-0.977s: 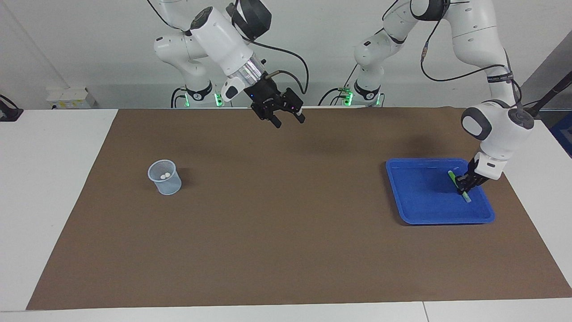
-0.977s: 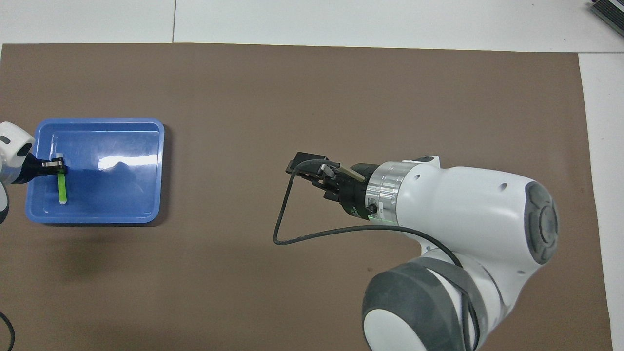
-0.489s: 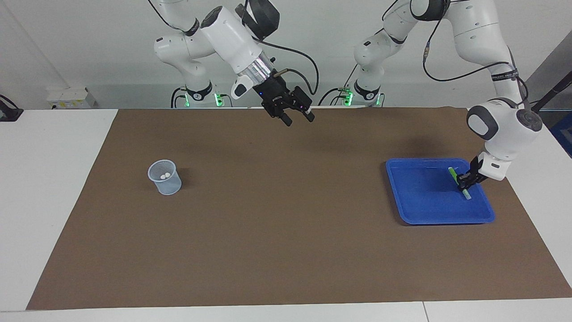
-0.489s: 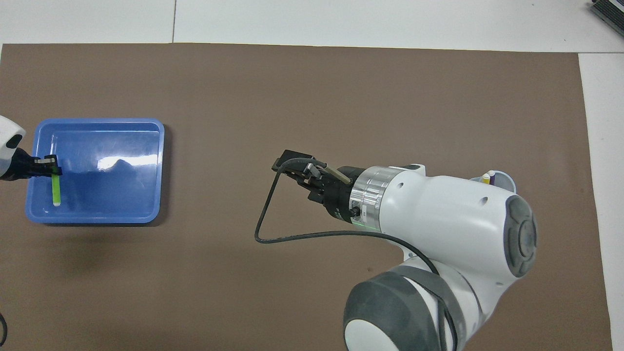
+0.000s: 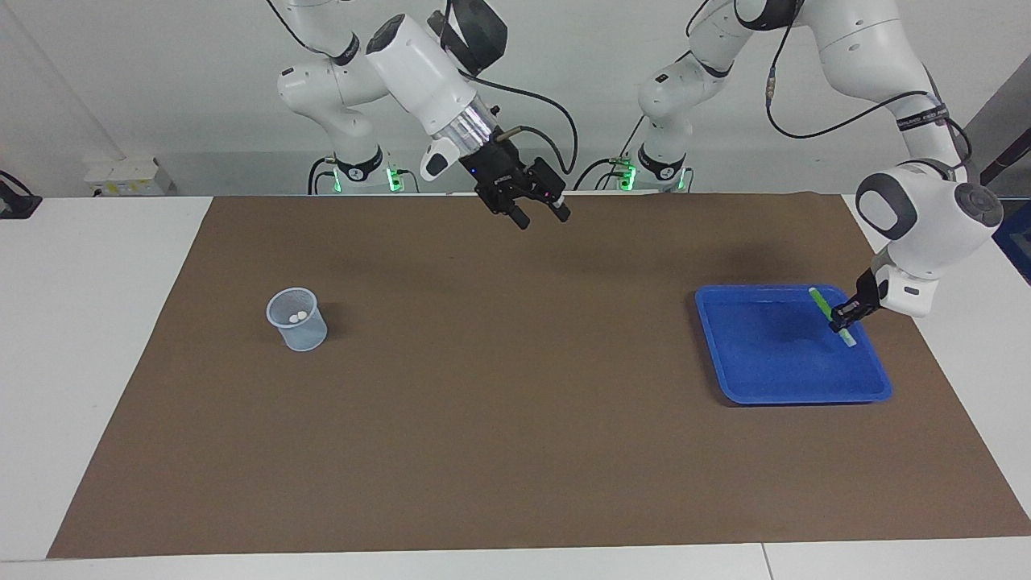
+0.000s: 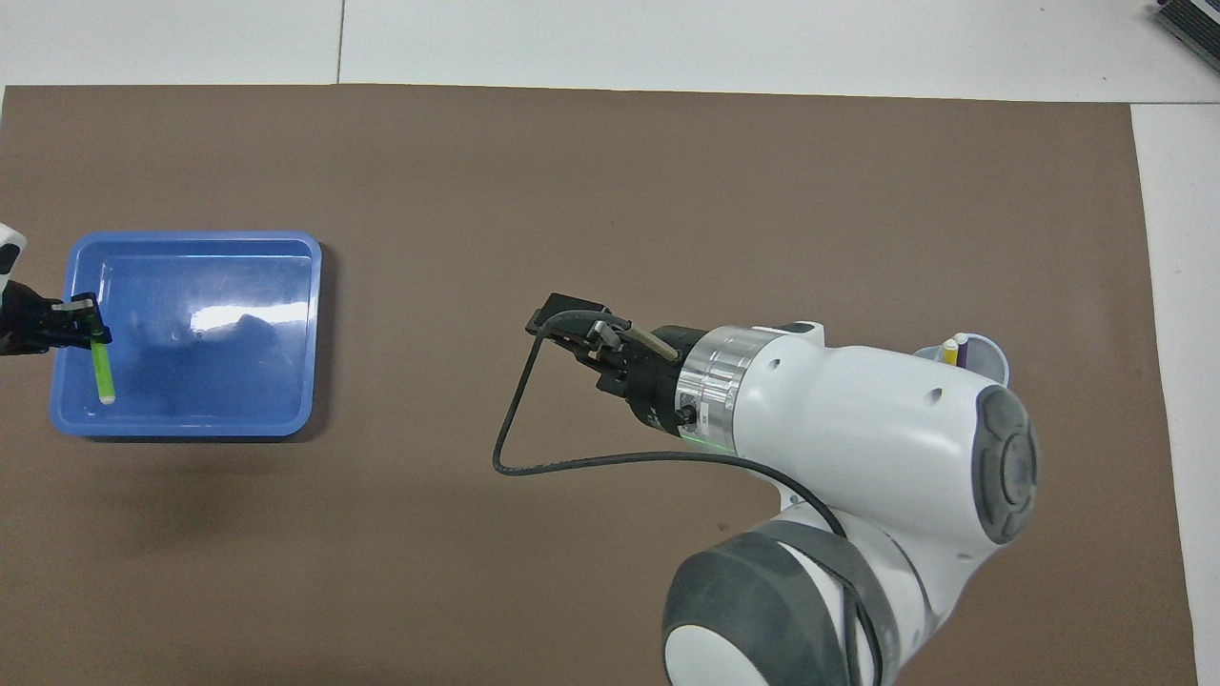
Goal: Transfer and insert pens with both arms
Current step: 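Lift the green pen with the left gripper while the right gripper returns, then bring the green pen toward the right gripper with the left gripper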
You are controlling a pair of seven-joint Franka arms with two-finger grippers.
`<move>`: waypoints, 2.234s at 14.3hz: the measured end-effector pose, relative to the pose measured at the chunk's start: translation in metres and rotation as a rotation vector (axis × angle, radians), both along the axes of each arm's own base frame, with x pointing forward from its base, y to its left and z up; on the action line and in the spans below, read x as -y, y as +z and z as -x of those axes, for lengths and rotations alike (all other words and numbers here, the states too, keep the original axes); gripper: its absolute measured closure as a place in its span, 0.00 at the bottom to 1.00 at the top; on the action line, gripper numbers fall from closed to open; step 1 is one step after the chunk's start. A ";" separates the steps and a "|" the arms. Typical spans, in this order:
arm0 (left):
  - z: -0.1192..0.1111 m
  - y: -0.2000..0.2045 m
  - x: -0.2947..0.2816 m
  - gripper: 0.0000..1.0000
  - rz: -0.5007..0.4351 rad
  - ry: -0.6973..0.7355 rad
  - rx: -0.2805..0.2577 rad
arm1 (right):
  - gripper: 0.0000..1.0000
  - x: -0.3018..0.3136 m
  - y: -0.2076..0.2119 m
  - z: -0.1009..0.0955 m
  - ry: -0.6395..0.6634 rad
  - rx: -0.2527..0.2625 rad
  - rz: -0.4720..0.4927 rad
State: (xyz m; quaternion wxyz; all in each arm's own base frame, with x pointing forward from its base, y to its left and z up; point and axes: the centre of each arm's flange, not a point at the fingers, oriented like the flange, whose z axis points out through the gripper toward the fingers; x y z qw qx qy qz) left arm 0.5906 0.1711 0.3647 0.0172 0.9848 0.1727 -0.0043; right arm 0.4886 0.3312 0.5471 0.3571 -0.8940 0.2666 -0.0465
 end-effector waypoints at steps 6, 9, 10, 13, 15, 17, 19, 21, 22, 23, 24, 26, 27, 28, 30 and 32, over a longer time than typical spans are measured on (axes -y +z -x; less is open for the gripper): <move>0.006 0.053 0.026 0.83 0.193 0.310 0.039 | 0.00 -0.004 0.001 0.000 -0.038 -0.013 -0.063; 0.006 0.083 0.052 0.83 0.239 0.471 0.056 | 0.00 -0.012 -0.004 0.003 -0.030 -0.021 -0.063; 0.005 0.092 0.066 0.83 0.242 0.515 0.059 | 0.00 -0.012 -0.004 0.003 -0.032 -0.021 -0.063; 0.006 0.120 0.110 0.83 0.249 0.618 0.065 | 0.00 -0.011 -0.003 0.001 -0.059 -0.022 -0.074; 0.012 0.137 0.136 0.83 0.251 0.668 0.051 | 0.00 -0.011 -0.003 0.001 -0.066 -0.027 -0.077; 0.022 0.155 0.156 0.83 0.248 0.709 0.033 | 0.00 -0.011 -0.003 0.001 -0.067 -0.028 -0.077; 0.032 0.170 0.171 0.83 0.245 0.746 0.017 | 0.00 -0.011 -0.003 0.001 -0.070 -0.022 -0.079; 0.041 0.182 0.191 0.83 0.241 0.787 -0.005 | 0.00 -0.017 0.000 0.003 -0.075 0.003 -0.089; 0.045 0.185 0.205 0.83 0.239 0.804 -0.016 | 0.00 -0.024 0.000 0.007 -0.071 0.010 -0.093; 0.049 0.188 0.220 0.83 0.236 0.822 -0.030 | 0.00 -0.029 -0.001 0.010 -0.066 0.012 -0.095; 0.053 0.190 0.234 0.83 0.233 0.842 -0.044 | 0.00 -0.034 -0.003 0.013 -0.060 0.011 -0.095; 0.060 0.195 0.256 0.83 0.225 0.881 -0.068 | 0.00 -0.041 -0.007 0.015 -0.057 0.016 -0.097; 0.064 0.197 0.263 0.83 0.219 0.902 -0.082 | 0.00 -0.045 -0.010 0.015 -0.060 0.024 -0.100; 0.069 0.199 0.267 0.83 0.211 0.926 -0.096 | 0.00 -0.049 -0.012 0.016 -0.061 0.031 -0.102; 0.075 0.204 0.272 0.83 0.203 0.967 -0.110 | 0.00 -0.057 -0.020 0.018 -0.057 0.033 -0.102; 0.079 0.207 0.278 0.83 0.204 1.008 -0.119 | 0.00 -0.065 -0.025 0.020 -0.069 0.046 -0.110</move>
